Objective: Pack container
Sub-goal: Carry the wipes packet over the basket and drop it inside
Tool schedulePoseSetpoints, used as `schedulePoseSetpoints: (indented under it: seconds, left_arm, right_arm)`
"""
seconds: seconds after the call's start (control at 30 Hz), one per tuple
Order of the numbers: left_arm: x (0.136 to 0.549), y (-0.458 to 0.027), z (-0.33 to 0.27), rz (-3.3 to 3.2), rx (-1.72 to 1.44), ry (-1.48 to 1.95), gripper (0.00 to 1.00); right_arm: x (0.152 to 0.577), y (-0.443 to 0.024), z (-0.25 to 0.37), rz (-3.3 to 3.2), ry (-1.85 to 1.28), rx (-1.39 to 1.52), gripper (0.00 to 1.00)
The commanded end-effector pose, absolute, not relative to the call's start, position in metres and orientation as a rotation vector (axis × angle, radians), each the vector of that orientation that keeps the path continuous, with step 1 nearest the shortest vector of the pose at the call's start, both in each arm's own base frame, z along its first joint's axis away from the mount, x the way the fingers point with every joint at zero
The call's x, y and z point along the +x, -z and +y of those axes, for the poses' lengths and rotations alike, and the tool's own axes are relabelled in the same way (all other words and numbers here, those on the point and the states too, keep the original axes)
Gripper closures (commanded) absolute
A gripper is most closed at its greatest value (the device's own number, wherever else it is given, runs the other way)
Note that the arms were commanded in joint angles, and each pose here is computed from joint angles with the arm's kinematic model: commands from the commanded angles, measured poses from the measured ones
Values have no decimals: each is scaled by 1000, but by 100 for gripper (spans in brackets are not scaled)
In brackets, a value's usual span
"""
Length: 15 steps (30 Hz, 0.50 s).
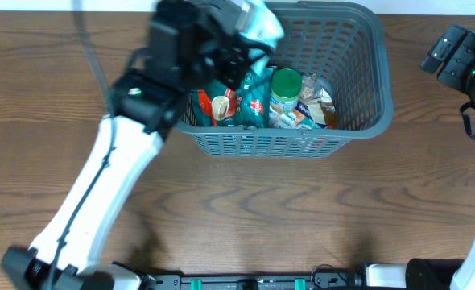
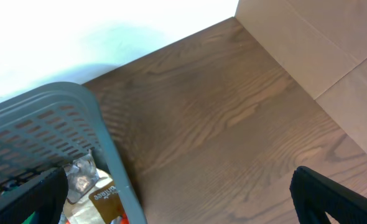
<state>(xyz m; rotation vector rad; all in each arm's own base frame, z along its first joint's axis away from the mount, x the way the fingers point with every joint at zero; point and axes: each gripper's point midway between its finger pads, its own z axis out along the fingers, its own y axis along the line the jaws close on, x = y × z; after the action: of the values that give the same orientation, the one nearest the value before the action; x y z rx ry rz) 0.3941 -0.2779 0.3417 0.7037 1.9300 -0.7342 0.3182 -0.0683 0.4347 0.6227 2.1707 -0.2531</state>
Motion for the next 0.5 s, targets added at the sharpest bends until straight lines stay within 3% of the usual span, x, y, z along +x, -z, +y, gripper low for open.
schedulePoseSetpoints:
  seconds: [0.0, 0.2, 0.23, 0.3, 0.33, 0.47]
  left_arm:
    - [389, -327, -302, 1943, 767, 775, 94]
    - [387, -299, -322, 1994, 810, 796, 92]
    - [387, -297, -323, 1998, 813, 797, 70]
    - [387, -295, -325, 2003, 816, 799, 13]
    - [387, -295, -325, 2003, 816, 799, 1]
    - [389, -301, -326, 1975, 814, 799, 1]
  right_arm:
    - [317, -435, -73, 2160, 265, 651, 1]
    - [317, -435, -73, 2160, 265, 651, 1]
    - [317, -435, -73, 2160, 265, 651, 1]
    - [317, -435, -73, 2160, 265, 651, 1]
    - [317, -435, -73, 2160, 265, 651, 1]
    - [317, -435, -73, 2160, 265, 651, 1]
